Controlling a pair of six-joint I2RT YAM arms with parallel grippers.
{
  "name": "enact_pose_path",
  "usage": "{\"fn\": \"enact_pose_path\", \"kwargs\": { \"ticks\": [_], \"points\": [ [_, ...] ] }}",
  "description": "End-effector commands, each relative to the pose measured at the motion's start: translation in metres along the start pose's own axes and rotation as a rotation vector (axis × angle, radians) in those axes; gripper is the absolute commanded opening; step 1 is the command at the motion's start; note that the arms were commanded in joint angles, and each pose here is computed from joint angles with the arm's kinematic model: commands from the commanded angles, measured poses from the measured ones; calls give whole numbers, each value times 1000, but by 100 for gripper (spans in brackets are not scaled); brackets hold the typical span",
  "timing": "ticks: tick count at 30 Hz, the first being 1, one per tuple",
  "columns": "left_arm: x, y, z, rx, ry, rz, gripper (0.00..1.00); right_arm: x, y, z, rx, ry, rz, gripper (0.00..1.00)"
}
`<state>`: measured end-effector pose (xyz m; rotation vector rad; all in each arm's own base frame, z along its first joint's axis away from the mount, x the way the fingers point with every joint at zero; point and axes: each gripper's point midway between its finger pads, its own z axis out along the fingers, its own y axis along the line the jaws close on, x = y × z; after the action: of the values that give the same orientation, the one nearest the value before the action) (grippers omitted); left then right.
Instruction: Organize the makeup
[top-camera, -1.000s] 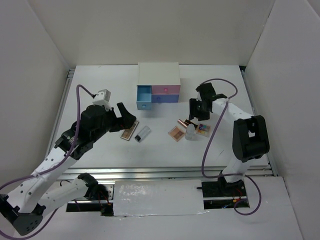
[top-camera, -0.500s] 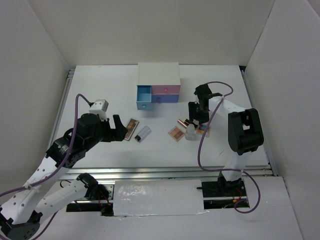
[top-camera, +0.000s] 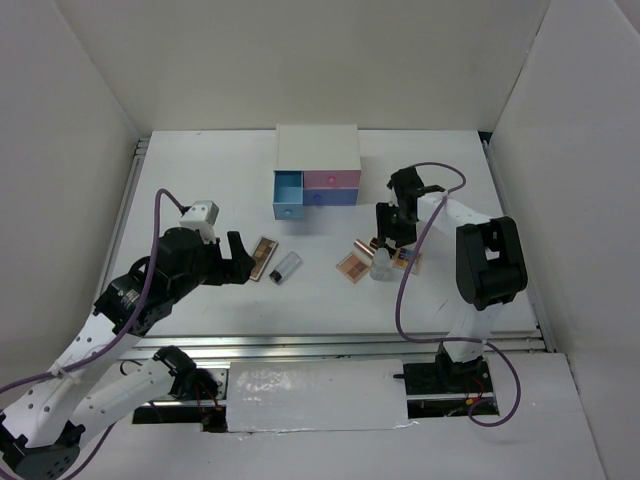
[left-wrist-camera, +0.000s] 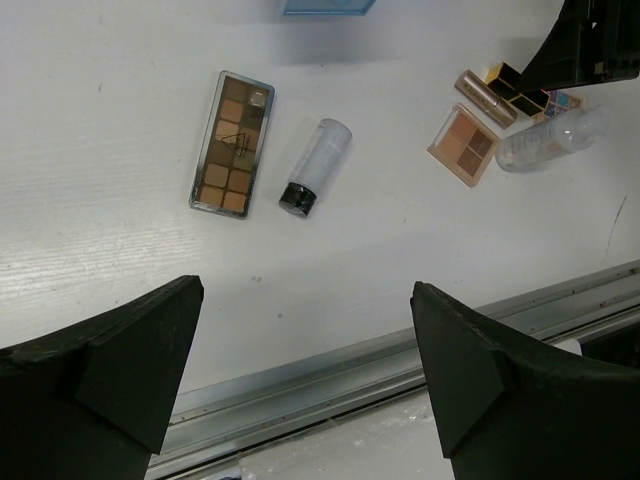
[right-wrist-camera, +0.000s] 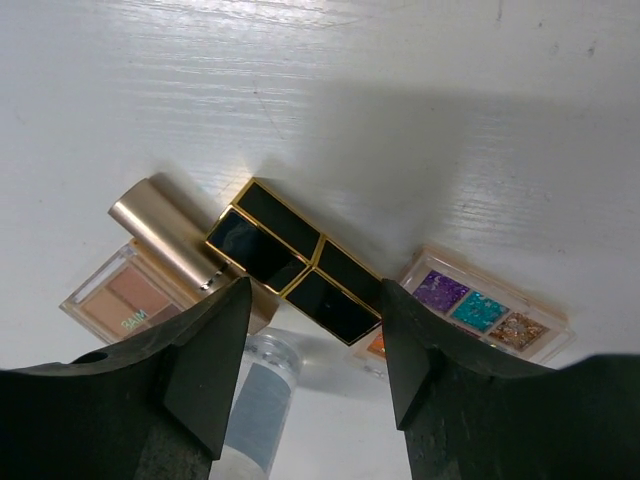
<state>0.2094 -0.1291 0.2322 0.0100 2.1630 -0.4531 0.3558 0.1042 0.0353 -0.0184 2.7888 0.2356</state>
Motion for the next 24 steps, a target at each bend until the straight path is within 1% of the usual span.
{"fn": "enact_pose_path", "kwargs": {
  "ticks": [1,7,9,10,18,24],
  "points": [
    [-6,-4,-2,26,-29,25,99,-23,22,-24,-84,-101,-25,63],
    [-5,-5,-4,40,-30,24,99,-24,33,-27,-140,-112,-64,64],
    [-5,-6,-5,45,-36,23,99,-24,32,-23,-126,-96,-75,64],
    [-5,-5,-5,44,-36,22,99,-17,30,-17,-112,-58,-80,64],
    [-6,-5,-8,51,-47,22,99,-6,23,-2,-51,16,-107,63],
    [-7,-7,-10,62,-53,27,99,-7,16,5,4,24,-98,62]
  ]
}}
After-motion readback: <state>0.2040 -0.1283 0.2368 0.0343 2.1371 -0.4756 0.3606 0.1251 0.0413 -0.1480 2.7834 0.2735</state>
